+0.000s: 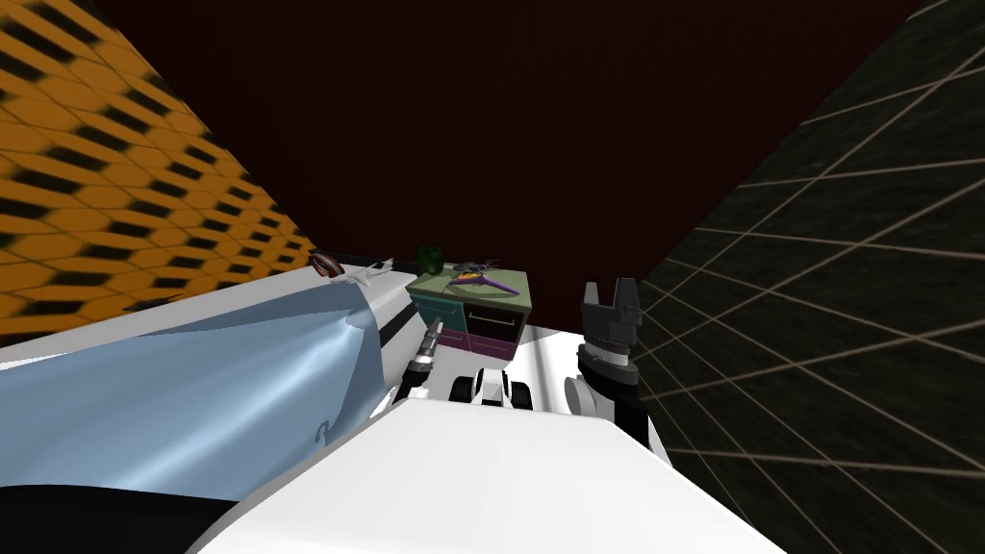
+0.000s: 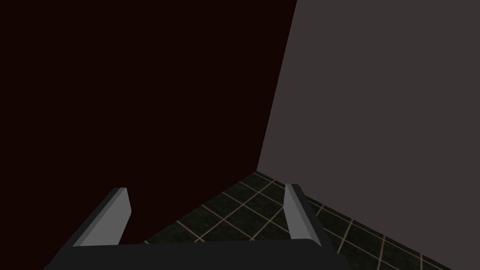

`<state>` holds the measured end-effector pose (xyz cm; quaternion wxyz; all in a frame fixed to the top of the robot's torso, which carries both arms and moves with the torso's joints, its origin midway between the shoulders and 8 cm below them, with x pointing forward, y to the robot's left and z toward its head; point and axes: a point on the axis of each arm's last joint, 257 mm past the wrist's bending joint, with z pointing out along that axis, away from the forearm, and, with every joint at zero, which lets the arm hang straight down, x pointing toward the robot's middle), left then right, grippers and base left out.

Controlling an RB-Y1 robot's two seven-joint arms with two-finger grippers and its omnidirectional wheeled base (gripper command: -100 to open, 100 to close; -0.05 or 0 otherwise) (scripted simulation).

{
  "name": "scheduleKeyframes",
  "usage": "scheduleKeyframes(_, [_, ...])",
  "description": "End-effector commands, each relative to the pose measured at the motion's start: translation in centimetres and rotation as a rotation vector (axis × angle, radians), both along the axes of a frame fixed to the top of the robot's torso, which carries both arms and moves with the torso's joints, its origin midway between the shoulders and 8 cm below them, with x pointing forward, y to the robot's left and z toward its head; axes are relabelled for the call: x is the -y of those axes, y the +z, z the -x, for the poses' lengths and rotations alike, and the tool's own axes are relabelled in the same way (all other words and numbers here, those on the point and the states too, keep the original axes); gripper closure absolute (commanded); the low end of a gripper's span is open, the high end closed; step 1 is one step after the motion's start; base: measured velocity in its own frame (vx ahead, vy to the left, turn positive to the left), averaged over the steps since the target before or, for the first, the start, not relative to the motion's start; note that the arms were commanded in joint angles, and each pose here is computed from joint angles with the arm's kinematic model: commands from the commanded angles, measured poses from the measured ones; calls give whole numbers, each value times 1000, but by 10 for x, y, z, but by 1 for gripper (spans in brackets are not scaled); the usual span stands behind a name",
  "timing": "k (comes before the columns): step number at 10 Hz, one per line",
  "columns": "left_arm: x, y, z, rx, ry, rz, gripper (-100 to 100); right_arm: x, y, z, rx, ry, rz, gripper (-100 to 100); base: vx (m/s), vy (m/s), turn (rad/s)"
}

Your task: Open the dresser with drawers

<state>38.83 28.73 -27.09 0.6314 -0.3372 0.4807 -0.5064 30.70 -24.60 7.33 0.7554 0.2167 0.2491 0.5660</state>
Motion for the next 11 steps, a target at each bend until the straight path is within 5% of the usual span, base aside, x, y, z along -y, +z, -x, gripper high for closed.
scheduleKeyframes(1, [-1,-20,5,-28,2,2,-100,0,0,0,0,0,0,0,61,2,-21])
scheduleKeyframes(2, [1,-20,6,-13,-3,4,-100,0,0,0,0,0,0,0,80,-15,-34])
scheduleKeyframes(11, [3,-81,31,-106,4,24,-100,0,0,0,0,0,0,0,72,-6,-25])
